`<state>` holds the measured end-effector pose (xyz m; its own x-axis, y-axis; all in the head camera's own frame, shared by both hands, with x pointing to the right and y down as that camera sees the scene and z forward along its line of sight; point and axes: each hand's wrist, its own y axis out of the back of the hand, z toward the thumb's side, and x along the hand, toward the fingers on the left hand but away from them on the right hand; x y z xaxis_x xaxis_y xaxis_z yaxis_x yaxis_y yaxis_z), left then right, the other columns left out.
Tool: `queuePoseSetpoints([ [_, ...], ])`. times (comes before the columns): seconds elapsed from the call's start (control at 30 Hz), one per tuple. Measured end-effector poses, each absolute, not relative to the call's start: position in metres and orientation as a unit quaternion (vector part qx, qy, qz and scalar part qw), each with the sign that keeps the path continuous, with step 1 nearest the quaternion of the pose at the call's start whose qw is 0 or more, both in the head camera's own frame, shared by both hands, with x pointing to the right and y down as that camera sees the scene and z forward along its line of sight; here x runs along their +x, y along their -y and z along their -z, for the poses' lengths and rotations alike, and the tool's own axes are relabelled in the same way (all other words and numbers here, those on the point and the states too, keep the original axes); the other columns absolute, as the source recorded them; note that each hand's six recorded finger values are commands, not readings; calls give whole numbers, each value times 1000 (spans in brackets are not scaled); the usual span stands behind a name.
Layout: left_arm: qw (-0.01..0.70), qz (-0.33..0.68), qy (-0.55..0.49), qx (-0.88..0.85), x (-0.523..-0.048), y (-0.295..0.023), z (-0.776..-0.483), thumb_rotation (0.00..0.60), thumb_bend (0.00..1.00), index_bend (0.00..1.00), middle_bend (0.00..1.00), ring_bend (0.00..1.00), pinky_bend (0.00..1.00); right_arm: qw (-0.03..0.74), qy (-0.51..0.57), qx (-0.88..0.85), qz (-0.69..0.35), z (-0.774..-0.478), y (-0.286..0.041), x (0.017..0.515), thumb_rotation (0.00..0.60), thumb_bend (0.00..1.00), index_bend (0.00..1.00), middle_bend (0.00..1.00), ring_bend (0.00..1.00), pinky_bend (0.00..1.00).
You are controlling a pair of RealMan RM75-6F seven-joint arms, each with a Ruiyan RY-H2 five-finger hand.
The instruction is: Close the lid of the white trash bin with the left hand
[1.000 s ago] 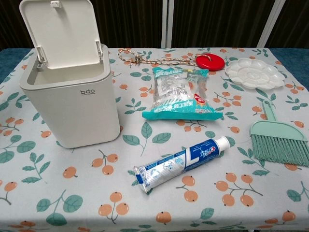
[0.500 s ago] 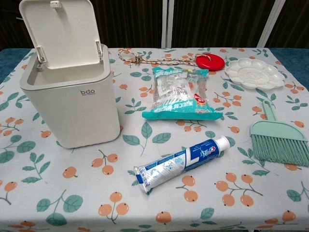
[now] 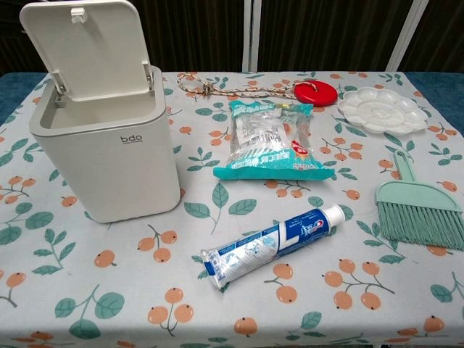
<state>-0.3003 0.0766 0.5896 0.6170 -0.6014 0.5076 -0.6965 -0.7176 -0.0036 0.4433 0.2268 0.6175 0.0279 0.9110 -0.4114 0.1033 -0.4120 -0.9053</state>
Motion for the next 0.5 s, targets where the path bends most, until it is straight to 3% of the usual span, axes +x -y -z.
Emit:
queuePoseSetpoints([
  [0.2, 47, -261, 346, 900, -300, -93, -588, 302, 74, 154, 285, 121, 117, 357, 405, -623, -566, -619, -227, 442, 600, 263, 0, 0, 0, 0],
  [0.5, -139, -308, 303, 891, -294, -117, -592, 304, 76, 157, 289, 121, 114, 357, 402, -625, -567, -621, -228, 440, 600, 264, 0, 0, 0, 0],
])
